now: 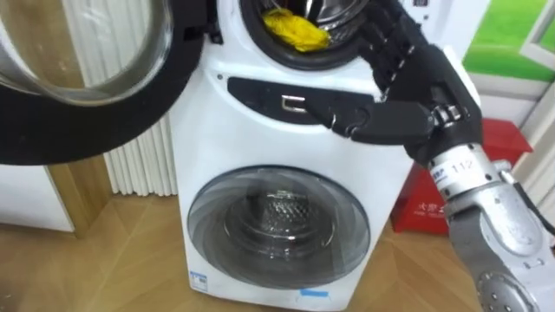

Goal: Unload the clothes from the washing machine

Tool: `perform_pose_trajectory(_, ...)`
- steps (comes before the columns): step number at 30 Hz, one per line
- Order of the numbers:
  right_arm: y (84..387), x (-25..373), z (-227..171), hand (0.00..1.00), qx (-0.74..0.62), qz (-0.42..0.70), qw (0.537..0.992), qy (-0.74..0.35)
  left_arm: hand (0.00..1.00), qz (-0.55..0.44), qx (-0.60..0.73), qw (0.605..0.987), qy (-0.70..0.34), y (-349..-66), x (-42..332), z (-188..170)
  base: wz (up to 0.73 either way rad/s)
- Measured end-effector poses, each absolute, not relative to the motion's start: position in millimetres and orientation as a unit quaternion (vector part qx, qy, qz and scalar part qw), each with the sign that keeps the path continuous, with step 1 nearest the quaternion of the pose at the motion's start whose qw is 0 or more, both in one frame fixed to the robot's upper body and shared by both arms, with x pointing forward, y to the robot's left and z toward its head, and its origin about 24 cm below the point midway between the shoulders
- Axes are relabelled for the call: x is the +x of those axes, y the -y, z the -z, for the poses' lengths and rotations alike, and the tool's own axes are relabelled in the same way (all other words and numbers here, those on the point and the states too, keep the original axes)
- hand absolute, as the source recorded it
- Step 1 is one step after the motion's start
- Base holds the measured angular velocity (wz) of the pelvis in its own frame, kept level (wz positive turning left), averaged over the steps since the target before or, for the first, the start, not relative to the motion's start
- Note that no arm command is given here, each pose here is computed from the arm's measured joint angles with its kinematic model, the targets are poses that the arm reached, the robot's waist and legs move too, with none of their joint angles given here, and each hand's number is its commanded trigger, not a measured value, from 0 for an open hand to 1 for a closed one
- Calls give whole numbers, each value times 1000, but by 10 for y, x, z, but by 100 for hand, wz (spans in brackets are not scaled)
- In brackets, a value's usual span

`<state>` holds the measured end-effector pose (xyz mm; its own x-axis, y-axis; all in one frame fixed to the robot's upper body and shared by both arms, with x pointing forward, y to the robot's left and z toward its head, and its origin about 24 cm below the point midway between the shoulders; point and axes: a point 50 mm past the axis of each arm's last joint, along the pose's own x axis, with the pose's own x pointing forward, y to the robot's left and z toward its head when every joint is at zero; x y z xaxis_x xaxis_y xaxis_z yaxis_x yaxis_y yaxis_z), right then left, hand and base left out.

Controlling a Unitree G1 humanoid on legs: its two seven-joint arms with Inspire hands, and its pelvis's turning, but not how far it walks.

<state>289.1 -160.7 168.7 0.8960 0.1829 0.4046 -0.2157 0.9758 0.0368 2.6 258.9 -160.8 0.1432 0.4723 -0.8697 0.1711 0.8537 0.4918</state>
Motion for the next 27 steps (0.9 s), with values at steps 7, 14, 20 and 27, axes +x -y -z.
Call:
perform_pose_trajectory(7, 1582, 2935, -1561, 0, 50, -103, 978, 174, 0, -104, 242, 707, -656, -2589, -62, 1609, -32)
perform_pose_trajectory(14, 1628, 2934, -1569, 0, 43, -88, 980, 173, 0, -97, 241, 726, -637, -2556, 128, 1616, 2)
perform_pose_trajectory(20, 1733, 2872, -1536, 0, 26, -63, 981, 179, 0, -99, 245, 726, -635, -2581, 193, 1605, 18)
perform_pose_trajectory(27, 1967, 2726, -1285, 0, 18, -22, 988, 152, 0, -110, 280, 741, -600, -2739, 412, 1528, 0)
